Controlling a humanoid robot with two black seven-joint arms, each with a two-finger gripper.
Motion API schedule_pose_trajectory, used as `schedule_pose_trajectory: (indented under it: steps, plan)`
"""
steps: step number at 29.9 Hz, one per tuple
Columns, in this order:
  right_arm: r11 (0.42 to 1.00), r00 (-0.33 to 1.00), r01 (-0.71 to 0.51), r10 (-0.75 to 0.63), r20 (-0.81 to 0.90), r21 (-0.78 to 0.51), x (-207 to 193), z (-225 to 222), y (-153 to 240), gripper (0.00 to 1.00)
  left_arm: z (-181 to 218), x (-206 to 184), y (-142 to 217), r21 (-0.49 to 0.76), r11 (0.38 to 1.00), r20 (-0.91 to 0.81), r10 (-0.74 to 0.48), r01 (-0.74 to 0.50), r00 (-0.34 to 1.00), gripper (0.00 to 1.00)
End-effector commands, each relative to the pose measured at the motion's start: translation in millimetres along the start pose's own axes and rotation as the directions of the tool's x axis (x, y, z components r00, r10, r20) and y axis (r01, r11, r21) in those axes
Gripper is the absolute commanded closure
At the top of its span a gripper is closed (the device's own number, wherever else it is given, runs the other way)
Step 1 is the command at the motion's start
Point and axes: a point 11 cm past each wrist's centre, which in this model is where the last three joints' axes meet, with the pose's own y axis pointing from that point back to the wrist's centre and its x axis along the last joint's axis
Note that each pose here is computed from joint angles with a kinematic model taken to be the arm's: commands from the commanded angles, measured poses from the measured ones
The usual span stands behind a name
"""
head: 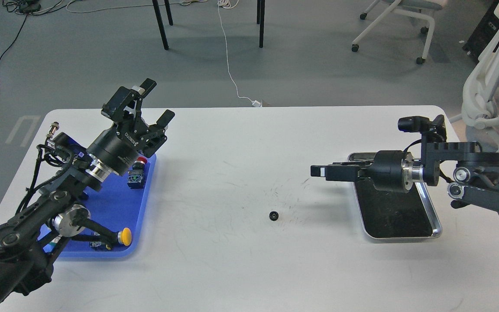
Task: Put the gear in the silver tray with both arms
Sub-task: 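Reach the right gripper down and grasp the second black gear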
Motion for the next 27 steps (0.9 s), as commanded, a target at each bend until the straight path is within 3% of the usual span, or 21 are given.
schedule_pose_trajectory:
  steps: [1, 8, 20, 27]
  plan:
    - [0.992, 0.976, 0.128, -0.129, -0.174, -0.018, 16, -23, -19, 0.01, 0, -1, 0, -0.003, 1.0, -0.003, 0.0, 0.0, 1.0, 0.03]
    - [0.932, 0.814, 0.332, -0.361, -0.454, -0.146, 17, -36, -54, 0.03, 7, -11, -4, -0.022, 0.999, -0.006, -0.033, 0.032, 0.999, 0.02]
    - [0.898, 0.717, 0.416, -0.42, -0.556, -0.142, -17, -49, -104, 0.08, 5, -13, 2, -0.021, 0.999, -0.013, -0.029, 0.029, 0.999, 0.02]
    - [0.907, 0.706, 0.403, -0.392, -0.59, -0.12, -27, -48, -114, 0.29, 5, -15, 2, -0.022, 0.999, -0.015, -0.033, 0.032, 0.999, 0.02]
